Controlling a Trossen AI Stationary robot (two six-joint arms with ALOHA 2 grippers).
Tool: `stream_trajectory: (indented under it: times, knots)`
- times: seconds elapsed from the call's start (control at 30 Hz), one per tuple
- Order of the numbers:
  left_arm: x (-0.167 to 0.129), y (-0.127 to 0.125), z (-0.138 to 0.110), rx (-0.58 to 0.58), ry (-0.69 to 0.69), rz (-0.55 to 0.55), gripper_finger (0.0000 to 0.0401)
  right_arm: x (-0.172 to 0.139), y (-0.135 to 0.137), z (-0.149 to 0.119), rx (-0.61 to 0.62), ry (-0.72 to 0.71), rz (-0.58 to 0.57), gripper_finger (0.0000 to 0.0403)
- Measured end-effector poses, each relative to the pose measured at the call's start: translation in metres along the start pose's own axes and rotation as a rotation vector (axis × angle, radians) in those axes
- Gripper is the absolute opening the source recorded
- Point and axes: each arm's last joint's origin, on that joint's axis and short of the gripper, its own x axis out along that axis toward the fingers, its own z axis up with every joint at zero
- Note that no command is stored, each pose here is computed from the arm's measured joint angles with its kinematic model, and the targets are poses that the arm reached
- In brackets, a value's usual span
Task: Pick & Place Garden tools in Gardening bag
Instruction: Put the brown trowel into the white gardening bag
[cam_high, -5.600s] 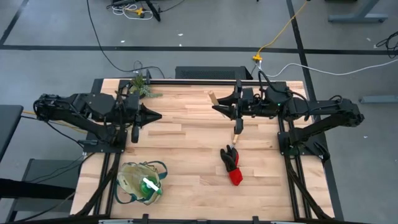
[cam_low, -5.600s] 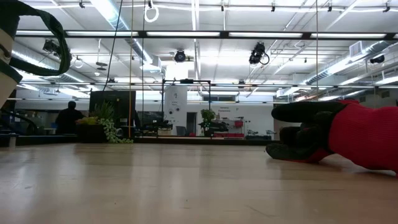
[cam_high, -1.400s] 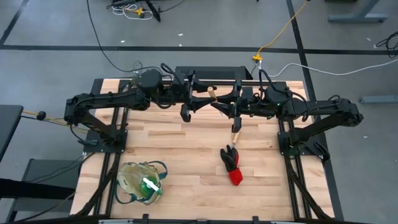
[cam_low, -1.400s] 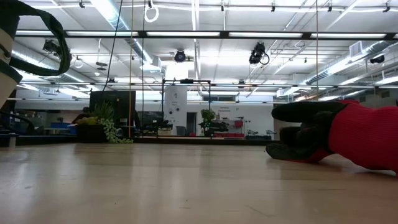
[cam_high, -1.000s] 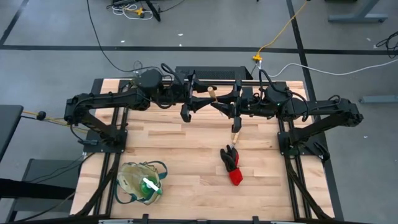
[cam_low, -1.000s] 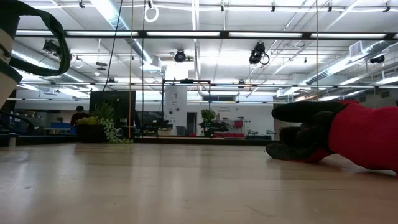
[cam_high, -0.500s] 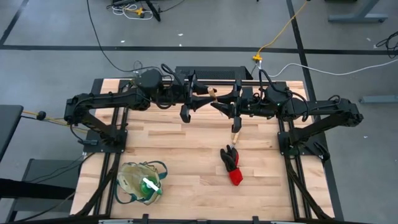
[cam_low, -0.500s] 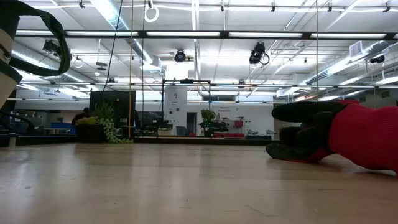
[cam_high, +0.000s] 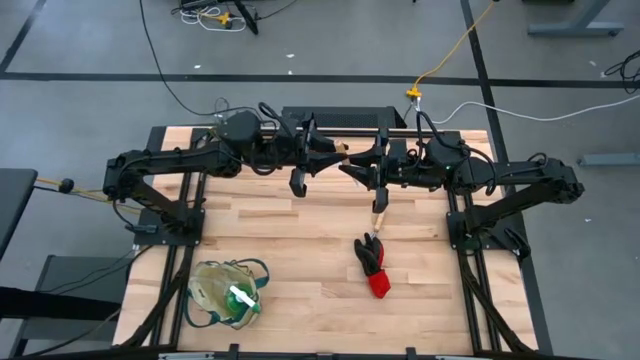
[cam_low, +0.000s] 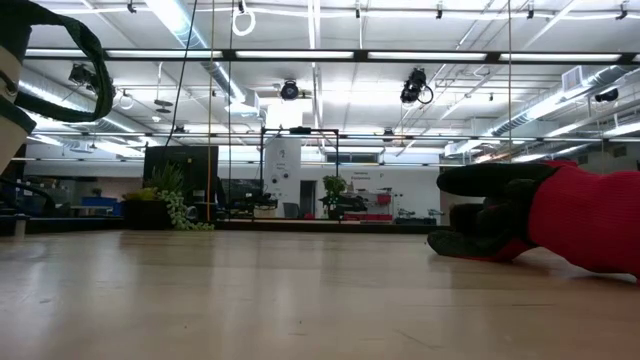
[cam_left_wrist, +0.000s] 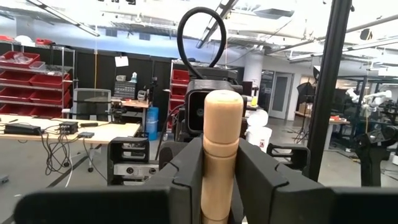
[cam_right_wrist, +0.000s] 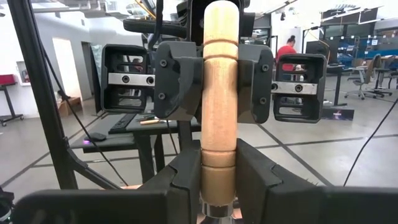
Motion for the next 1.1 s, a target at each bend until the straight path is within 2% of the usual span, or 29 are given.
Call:
stream_trajectory:
  times: [0.43,0.8,1.1]
  knots:
    - [-0.0001,-0.0002,0.0001,0.02,0.001,-0.007,0.0079,0.0,0.0001,0.0,-0.001,0.0,0.002,0.0087]
    - [-0.0001,-0.0003,-0.0007,0.02,0.008,-0.007,0.0081,0.0001,0.0001,-0.0001,0.004,0.0,0.001,0.0158]
    - [-0.0001,0.0,-0.0013,0.018,0.014,-0.006,0.0081,-0.0035,-0.0008,0.0032,0.008,-0.009,-0.023,0.0197]
